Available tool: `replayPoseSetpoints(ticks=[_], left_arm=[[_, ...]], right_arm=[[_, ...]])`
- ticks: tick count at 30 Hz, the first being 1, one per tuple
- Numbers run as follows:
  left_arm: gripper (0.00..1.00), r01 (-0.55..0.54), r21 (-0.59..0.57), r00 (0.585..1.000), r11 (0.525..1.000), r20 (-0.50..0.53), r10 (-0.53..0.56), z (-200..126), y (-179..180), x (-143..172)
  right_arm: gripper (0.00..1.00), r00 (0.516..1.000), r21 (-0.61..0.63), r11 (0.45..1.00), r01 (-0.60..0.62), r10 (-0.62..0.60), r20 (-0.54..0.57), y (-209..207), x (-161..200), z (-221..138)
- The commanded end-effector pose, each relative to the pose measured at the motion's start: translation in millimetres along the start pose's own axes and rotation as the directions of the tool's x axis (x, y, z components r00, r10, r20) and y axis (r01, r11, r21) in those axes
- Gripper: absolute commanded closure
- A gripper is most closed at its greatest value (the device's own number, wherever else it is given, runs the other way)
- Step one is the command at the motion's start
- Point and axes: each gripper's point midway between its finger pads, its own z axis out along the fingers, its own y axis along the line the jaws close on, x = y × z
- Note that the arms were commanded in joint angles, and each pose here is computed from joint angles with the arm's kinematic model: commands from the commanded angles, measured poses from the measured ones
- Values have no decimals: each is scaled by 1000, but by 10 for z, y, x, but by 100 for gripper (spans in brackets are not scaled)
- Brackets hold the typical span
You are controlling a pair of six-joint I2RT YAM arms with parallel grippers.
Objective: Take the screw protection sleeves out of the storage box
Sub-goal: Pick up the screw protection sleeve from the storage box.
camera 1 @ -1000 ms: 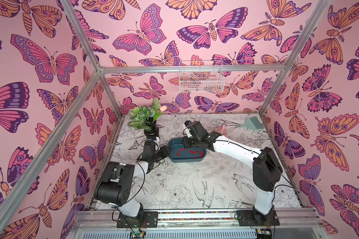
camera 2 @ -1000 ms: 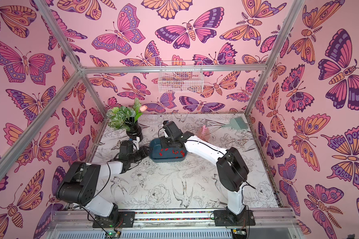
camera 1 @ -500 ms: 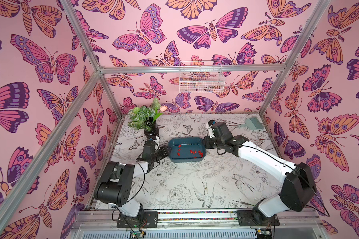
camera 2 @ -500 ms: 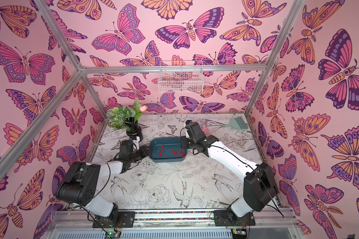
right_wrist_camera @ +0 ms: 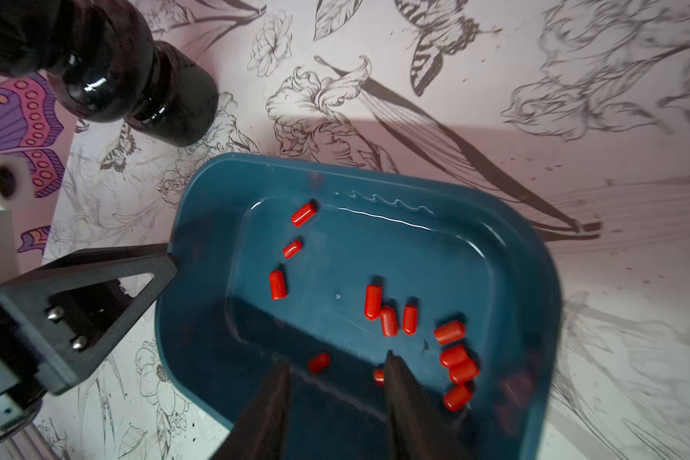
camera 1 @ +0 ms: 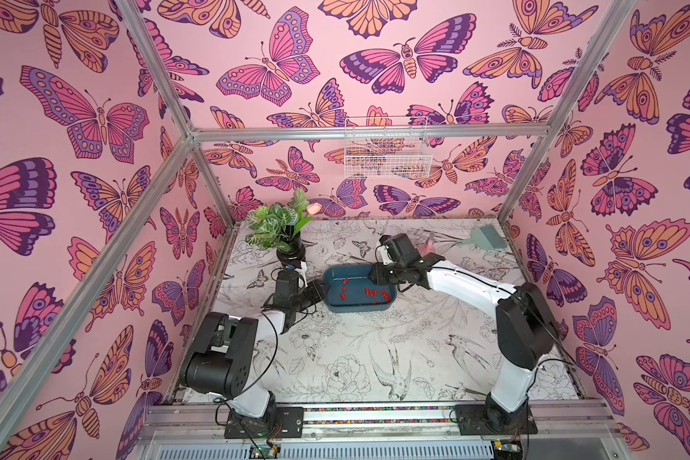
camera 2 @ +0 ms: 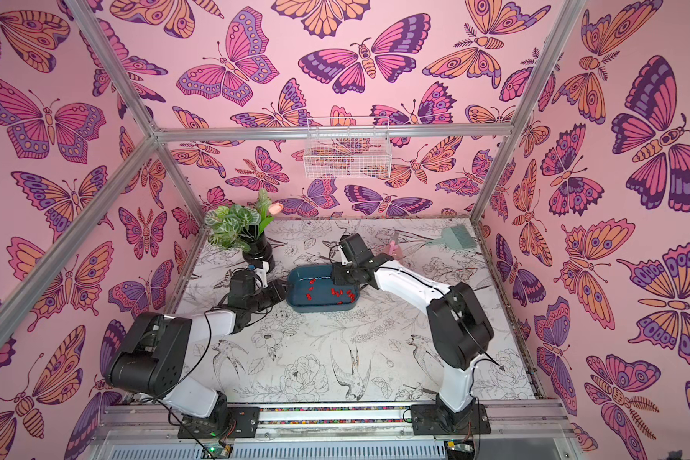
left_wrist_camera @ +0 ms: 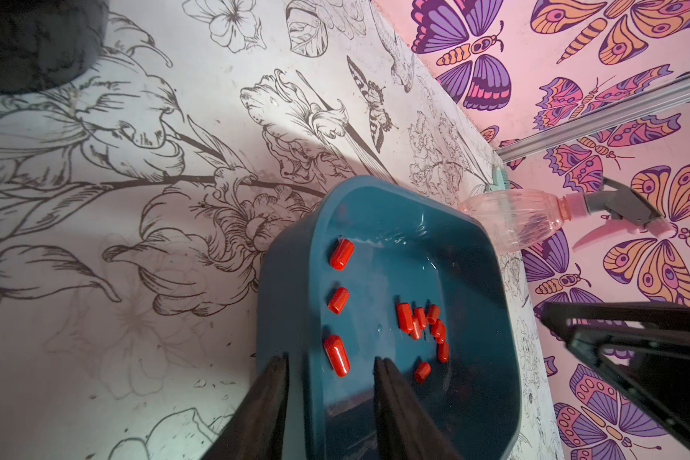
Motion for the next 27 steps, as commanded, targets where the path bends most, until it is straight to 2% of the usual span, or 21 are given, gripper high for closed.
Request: replayPoseSetpoints(ticks=[1,10,27], left_arm=[[59,-20,17,1000,1000,-19,20,32,-38,28],[59,-21,25,999,999,-26,21,53,-53,29],[59,-21,26,999,999,-28,22,55,-57,38]], right_arm=[[57,1000,-42,999,5,-5,0,233,-73,160],[57,999,-5,1000,-2,2,-42,291,-22,674],[53,995,57,998,0,5,-95,250,37,1099]])
